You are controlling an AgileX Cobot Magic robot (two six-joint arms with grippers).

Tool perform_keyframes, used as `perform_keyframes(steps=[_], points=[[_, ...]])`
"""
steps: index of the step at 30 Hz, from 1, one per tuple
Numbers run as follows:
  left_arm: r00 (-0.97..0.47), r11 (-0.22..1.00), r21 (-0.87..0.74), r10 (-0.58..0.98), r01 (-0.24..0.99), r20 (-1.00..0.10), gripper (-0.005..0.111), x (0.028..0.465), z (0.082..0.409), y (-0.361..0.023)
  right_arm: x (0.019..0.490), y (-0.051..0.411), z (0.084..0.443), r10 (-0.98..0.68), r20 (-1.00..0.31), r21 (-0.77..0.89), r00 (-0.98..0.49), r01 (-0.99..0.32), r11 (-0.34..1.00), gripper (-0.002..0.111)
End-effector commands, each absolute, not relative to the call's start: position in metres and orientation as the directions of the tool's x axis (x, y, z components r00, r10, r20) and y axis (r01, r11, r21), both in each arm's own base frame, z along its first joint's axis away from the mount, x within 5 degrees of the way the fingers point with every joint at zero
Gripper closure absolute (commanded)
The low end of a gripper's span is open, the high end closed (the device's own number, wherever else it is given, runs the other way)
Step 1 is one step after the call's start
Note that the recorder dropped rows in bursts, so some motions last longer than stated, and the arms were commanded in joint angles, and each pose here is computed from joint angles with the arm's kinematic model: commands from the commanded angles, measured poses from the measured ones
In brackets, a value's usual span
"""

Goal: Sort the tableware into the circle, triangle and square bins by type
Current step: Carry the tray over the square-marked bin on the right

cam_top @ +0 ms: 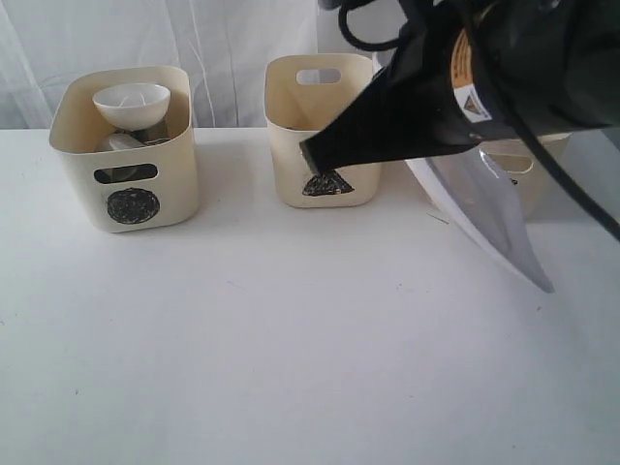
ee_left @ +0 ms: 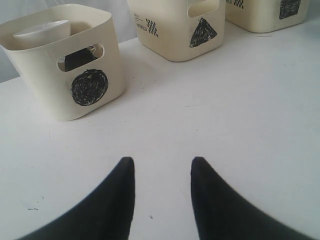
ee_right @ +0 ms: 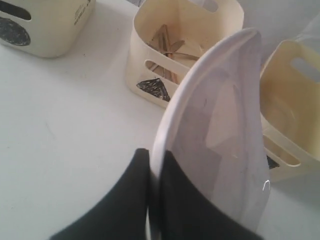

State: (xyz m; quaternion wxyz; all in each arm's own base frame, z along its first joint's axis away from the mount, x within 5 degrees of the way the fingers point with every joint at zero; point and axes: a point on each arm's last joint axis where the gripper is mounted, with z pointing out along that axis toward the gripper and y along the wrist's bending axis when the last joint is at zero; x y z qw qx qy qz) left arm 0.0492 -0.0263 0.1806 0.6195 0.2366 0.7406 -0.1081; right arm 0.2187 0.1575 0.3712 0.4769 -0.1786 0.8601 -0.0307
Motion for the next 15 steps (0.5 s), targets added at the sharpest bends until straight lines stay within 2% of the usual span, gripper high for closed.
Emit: perform_keyframes(steps=[1, 8, 15], points=[[-0.124, 0.866, 0.121, 0.205, 0.485, -0.971, 0.064, 0.049, 0.180, -0.026, 0.224, 0.149, 0.388, -0.390, -0.834, -0.298, -0.390, -0.277, 0.914, 0.108], [-0.124, 0.866, 0.121, 0.205, 0.485, -0.971, 0.064, 0.049, 0.180, -0.026, 0.236, 0.144, 0.401, -0.456, -0.851, -0.372, -0.261, -0.313, 0.874, 0.108], [-0.124, 0.866, 0.121, 0.205, 0.485, -0.971, 0.064, 0.049, 0.180, -0.026, 0.272, 0.119, 0.405, -0.467, -0.861, -0.423, -0.201, -0.227, 0.877, 0.108]])
